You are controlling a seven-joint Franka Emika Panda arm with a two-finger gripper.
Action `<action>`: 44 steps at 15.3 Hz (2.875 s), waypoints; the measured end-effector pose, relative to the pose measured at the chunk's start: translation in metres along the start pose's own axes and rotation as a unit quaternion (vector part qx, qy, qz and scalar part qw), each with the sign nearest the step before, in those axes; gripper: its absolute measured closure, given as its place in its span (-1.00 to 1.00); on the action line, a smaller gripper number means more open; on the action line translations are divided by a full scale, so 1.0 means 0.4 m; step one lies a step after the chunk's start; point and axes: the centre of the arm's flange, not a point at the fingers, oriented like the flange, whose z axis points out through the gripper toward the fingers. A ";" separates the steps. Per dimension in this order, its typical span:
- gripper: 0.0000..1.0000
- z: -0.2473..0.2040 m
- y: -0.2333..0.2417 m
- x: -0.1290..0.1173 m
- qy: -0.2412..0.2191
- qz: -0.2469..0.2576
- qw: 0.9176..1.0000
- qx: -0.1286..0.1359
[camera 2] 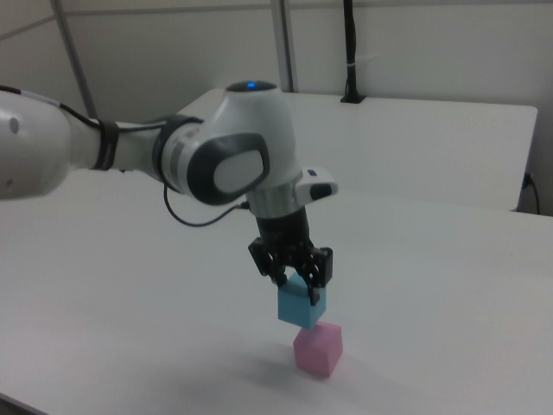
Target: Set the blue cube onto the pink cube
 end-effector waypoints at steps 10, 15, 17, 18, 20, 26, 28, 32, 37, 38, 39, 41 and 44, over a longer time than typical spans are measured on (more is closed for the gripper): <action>-0.14 0.047 0.039 -0.027 0.014 0.001 1.000 -0.005; -0.14 0.071 0.037 -0.031 0.008 0.001 1.000 -0.002; -0.12 0.076 0.044 -0.027 0.020 0.003 1.000 -0.006; -0.09 0.080 0.048 -0.027 0.022 0.004 1.000 -0.007; -0.13 0.090 0.053 -0.027 0.021 0.006 1.000 -0.007; -1.00 0.090 0.071 -0.032 0.022 0.012 1.000 -0.008; -1.00 0.068 0.079 -0.028 0.025 0.019 0.999 -0.010; -1.00 -0.107 0.082 -0.030 0.000 0.068 0.998 0.009; -1.00 -0.386 -0.014 -0.023 0.007 0.090 0.993 0.070; -1.00 -0.408 -0.036 -0.018 0.010 0.094 0.993 0.075; -1.00 -0.426 -0.065 -0.010 0.014 0.102 0.992 0.076; -1.00 -0.458 -0.144 0.012 0.020 0.115 0.990 0.076; -1.00 -0.492 -0.267 0.038 0.027 0.100 0.992 0.078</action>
